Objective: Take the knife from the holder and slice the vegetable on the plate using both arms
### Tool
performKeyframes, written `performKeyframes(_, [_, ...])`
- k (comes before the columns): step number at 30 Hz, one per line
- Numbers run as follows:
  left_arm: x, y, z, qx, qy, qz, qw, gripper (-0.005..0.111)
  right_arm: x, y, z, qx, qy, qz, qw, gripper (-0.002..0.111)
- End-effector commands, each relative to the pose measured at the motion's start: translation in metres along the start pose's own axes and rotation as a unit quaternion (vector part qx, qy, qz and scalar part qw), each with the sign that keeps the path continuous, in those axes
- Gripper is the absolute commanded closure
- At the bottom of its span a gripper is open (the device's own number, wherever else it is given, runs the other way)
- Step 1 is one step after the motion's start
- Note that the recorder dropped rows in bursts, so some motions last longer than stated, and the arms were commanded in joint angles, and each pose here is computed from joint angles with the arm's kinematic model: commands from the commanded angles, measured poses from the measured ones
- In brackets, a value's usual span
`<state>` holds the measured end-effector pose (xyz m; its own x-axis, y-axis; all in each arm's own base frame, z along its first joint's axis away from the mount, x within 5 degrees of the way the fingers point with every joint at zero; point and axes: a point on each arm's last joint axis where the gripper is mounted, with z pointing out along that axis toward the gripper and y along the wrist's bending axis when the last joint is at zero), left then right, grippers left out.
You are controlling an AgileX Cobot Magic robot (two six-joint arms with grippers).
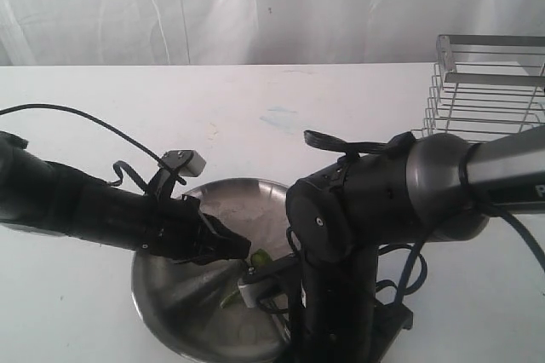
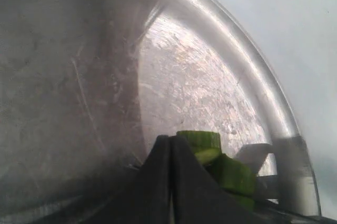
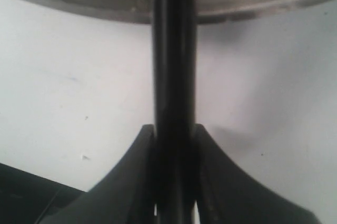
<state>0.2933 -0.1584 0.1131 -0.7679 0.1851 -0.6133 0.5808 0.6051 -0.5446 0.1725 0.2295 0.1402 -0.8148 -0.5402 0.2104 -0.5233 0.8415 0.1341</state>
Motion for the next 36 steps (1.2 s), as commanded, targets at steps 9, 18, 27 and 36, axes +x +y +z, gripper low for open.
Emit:
performKeyframes(9, [0.015, 0.005, 0.003, -0.014, 0.018, -0.031, 0.999, 0.107, 0.007, 0.007, 0.0, -0.034, 0.035, 0.019, 0.999, 0.108])
performKeyframes(18, [0.009, 0.002, 0.002, -0.009, 0.009, -0.037, 0.999, 0.107, 0.004, 0.01, 0.004, -0.039, 0.024, 0.023, 0.999, 0.108])
performKeyframes(27, [-0.038, -0.021, -0.054, -0.035, -0.095, 0.01, 0.995, 0.107, 0.005, 0.01, 0.004, -0.039, 0.027, 0.019, 0.999, 0.108])
performKeyframes(36, [-0.051, -0.034, -0.075, -0.049, -0.129, 0.036, 0.99, 0.107, 0.002, 0.016, -0.018, -0.036, 0.065, -0.026, 0.997, 0.108])
